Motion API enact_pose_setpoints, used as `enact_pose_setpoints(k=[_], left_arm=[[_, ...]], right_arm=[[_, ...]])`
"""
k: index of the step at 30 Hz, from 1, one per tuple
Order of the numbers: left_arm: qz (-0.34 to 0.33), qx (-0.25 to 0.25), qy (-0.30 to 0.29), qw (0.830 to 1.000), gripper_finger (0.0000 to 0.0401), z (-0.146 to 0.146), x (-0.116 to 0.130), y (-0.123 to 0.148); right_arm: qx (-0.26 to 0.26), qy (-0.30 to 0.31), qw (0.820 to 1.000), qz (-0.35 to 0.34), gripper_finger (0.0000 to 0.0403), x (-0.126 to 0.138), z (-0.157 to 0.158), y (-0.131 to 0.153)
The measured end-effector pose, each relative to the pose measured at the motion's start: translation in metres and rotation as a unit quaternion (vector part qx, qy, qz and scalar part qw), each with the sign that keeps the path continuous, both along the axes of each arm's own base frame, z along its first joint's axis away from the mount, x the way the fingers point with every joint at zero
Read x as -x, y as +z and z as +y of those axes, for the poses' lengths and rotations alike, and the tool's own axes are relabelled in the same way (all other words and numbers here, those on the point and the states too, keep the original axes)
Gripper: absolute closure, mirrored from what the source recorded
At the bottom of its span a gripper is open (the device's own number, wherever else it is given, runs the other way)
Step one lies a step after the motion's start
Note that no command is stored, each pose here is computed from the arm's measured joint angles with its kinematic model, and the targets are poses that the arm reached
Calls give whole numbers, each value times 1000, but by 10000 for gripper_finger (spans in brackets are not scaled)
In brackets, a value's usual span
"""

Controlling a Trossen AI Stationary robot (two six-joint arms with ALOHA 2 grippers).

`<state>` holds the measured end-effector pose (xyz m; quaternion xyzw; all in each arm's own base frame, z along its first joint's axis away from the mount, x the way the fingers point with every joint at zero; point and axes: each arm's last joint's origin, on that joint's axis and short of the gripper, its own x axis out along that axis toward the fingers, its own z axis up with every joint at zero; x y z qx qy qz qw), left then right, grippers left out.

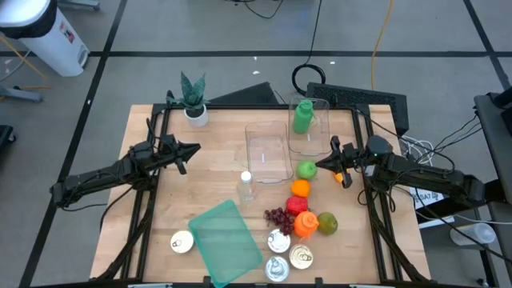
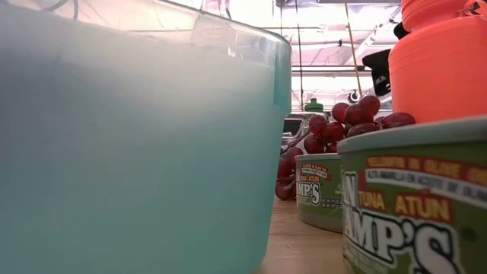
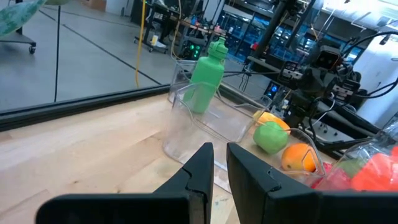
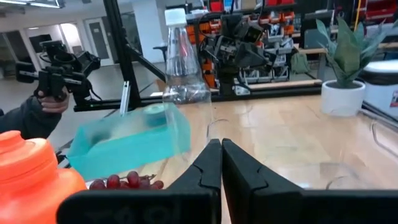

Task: Pick & Place Food Item
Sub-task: Put the green pear into the bottom transparent bin

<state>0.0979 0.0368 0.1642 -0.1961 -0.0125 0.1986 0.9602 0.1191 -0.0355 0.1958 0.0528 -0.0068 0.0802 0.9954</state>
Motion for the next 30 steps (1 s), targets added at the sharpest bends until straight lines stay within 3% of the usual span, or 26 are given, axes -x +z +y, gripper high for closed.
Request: enact_pose_setpoints(k=[11, 16, 19, 23, 30], left_arm=[[5, -13, -2, 1000, 350, 0, 0, 0], [8, -21, -2, 1000, 350, 0, 0, 0], [8, -21, -2, 1000, 350, 0, 0, 0], [10, -20, -2, 1000, 350, 0, 0, 0], [11, -20, -2, 1000, 350, 0, 0, -1]], right_arm=[[-9, 11, 999, -34, 402, -1, 3, 8], [-9, 20, 999, -35, 403, -2, 5, 25], [-12, 26, 1000, 9, 403, -5, 5, 38], [-10, 24, 992, 123, 403, -5, 9, 62], [-41, -4, 947, 318, 403, -5, 20, 104]])
